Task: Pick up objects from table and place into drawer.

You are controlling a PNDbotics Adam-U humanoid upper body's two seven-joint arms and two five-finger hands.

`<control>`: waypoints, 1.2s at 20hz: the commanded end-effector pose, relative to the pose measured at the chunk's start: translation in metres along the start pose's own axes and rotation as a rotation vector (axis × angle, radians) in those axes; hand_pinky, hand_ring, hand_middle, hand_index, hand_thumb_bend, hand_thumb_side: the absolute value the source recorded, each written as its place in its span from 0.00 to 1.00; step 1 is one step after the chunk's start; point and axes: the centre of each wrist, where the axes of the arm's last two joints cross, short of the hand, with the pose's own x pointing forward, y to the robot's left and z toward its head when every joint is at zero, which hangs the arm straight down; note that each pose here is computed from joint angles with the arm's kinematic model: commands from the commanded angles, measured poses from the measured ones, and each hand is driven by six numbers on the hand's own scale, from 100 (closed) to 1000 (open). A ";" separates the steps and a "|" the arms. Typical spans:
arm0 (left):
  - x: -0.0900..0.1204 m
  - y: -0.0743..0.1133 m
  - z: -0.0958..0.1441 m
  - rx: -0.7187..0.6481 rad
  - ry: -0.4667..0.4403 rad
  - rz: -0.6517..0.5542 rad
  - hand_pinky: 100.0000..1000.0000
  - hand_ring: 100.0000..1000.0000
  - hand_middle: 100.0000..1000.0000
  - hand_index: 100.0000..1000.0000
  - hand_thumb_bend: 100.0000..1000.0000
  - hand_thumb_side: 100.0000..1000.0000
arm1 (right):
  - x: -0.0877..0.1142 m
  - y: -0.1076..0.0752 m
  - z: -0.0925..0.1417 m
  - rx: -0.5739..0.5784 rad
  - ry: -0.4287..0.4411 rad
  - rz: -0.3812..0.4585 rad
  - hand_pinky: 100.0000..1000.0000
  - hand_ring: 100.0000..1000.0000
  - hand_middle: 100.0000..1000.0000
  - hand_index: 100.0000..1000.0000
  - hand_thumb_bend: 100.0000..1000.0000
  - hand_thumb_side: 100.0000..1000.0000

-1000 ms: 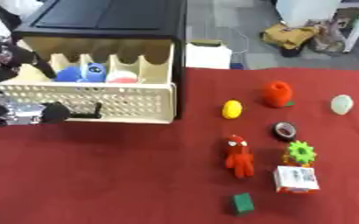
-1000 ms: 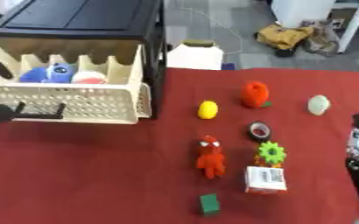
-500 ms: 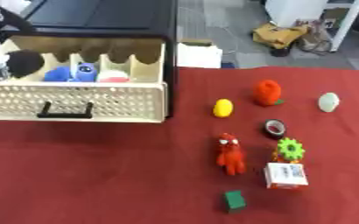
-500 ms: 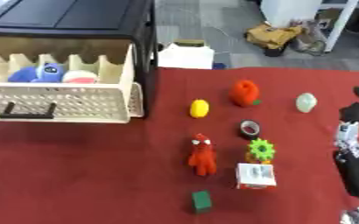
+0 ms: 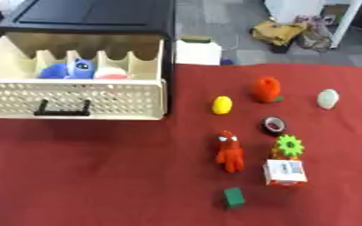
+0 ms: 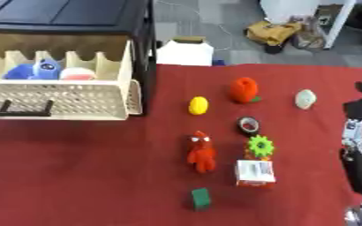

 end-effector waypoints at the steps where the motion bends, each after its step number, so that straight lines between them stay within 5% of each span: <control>1: 0.003 0.005 -0.001 0.150 -0.011 0.047 0.00 0.00 0.00 0.79 0.48 1.00 | 0.002 -0.006 -0.006 0.030 -0.049 0.035 0.54 0.52 0.39 0.74 0.00 0.94; 11: 0.000 -0.024 0.008 0.306 -0.048 0.205 0.00 0.00 0.00 0.82 0.42 1.00 | -0.005 -0.021 -0.005 0.177 -0.100 0.199 0.57 0.55 0.40 0.76 0.19 1.00; 17: -0.003 -0.036 0.015 0.283 -0.135 0.280 0.00 0.00 0.00 0.81 0.26 1.00 | -0.007 -0.030 -0.005 0.304 -0.137 0.318 0.60 0.57 0.42 0.78 0.30 1.00; 24: -0.007 -0.046 0.021 0.288 -0.146 0.319 0.25 0.04 0.15 0.82 0.20 1.00 | -0.011 -0.046 -0.013 0.457 -0.222 0.490 0.66 0.63 0.48 0.81 0.45 1.00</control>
